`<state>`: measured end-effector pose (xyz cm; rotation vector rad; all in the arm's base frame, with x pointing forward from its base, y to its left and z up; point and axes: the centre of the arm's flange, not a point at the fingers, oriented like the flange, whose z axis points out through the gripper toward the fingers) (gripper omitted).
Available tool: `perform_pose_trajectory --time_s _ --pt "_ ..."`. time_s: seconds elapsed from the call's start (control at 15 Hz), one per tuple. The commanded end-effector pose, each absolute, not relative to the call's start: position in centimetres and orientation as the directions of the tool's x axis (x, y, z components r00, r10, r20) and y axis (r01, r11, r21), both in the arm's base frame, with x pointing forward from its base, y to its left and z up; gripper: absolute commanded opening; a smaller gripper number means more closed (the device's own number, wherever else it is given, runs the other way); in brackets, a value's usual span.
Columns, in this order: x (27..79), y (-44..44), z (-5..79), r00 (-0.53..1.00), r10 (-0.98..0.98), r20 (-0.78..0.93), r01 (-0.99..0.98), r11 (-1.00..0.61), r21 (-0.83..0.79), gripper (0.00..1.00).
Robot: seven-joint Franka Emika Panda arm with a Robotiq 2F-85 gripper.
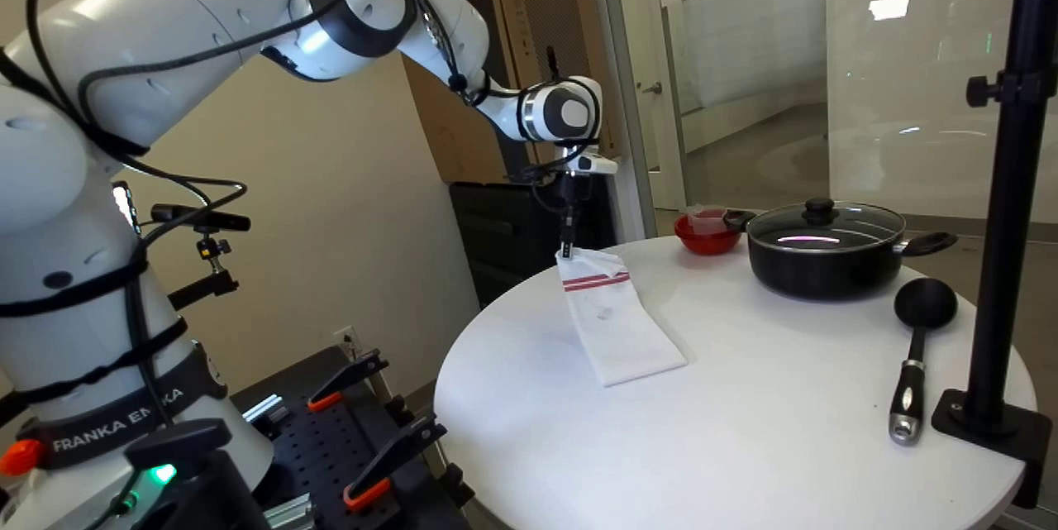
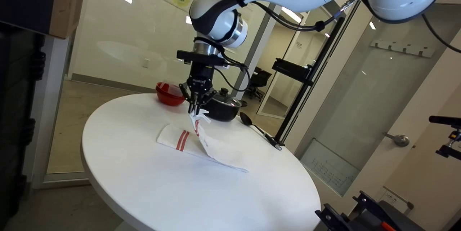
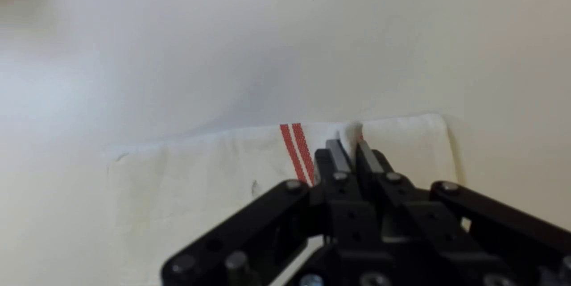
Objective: Fold the white towel
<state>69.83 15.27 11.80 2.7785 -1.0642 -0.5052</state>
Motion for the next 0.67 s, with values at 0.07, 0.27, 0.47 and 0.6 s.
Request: perform_pose_trajectory --time_s 0.07,0.27,0.47,0.6 --pt "73.3 16.9 10.5 0.623 -0.735 -0.267 -0.632 -0.675 0.381 0.02" --pt "74.0 16.9 11.1 0.572 -0.78 -0.253 -0.633 -0.616 0.468 0.02" --pt "74.4 16.7 12.9 0.579 -0.78 -0.238 -0.638 -0.615 0.464 0.02" --pt "74.5 16.7 14.2 0.635 -0.751 -0.18 -0.645 -0.644 0.411 0.02"
